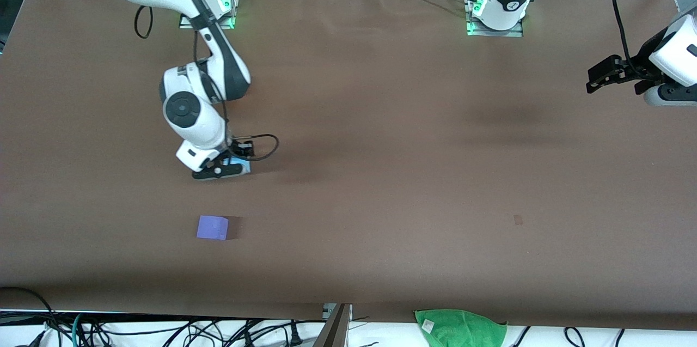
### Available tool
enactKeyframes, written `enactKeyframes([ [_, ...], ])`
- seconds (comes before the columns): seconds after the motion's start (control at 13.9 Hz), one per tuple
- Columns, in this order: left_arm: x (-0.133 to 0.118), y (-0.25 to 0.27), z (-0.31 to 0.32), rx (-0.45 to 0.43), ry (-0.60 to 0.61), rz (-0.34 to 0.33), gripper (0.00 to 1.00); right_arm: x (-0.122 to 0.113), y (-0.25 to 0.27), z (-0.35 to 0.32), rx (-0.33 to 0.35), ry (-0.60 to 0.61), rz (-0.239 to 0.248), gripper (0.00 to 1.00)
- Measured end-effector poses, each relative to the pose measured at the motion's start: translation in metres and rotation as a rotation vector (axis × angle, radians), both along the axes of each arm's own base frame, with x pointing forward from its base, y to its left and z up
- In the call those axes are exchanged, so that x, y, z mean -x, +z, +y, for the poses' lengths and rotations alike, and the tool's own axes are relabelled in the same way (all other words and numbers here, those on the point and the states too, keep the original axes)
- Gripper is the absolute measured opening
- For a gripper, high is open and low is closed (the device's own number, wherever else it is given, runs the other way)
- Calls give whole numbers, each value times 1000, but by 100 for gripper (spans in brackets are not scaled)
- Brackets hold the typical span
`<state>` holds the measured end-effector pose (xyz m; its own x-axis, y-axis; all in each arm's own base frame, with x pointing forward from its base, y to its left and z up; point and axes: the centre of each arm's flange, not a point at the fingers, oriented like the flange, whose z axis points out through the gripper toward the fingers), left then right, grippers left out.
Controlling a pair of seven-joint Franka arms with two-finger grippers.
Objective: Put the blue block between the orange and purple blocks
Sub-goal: 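Carry the blue cube with the right gripper toward the orange cube, then lower the blue cube between the orange and purple cubes, open the right gripper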
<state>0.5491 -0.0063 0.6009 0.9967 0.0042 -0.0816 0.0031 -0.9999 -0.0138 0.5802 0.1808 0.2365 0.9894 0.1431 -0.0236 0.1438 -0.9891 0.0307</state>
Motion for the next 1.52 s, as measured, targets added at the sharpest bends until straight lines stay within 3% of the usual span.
enactKeyframes([
  [0.14,0,0,2,0,4,0,100,5,-6,-17,-21,-38,17,58],
  [0.51,0,4,27,0,46,-7,100,28,-33,-30,-48,-76,-17,58],
  [1.08,0,5,14,0,22,-7,100,33,-33,-46,-47,-107,-16,58],
  [1.44,0,5,14,0,22,-6,100,31,-29,-51,-64,-140,-20,100],
  [1.52,0,5,14,0,22,-6,100,29,-23,-51,-69,-140,-32,100],
])
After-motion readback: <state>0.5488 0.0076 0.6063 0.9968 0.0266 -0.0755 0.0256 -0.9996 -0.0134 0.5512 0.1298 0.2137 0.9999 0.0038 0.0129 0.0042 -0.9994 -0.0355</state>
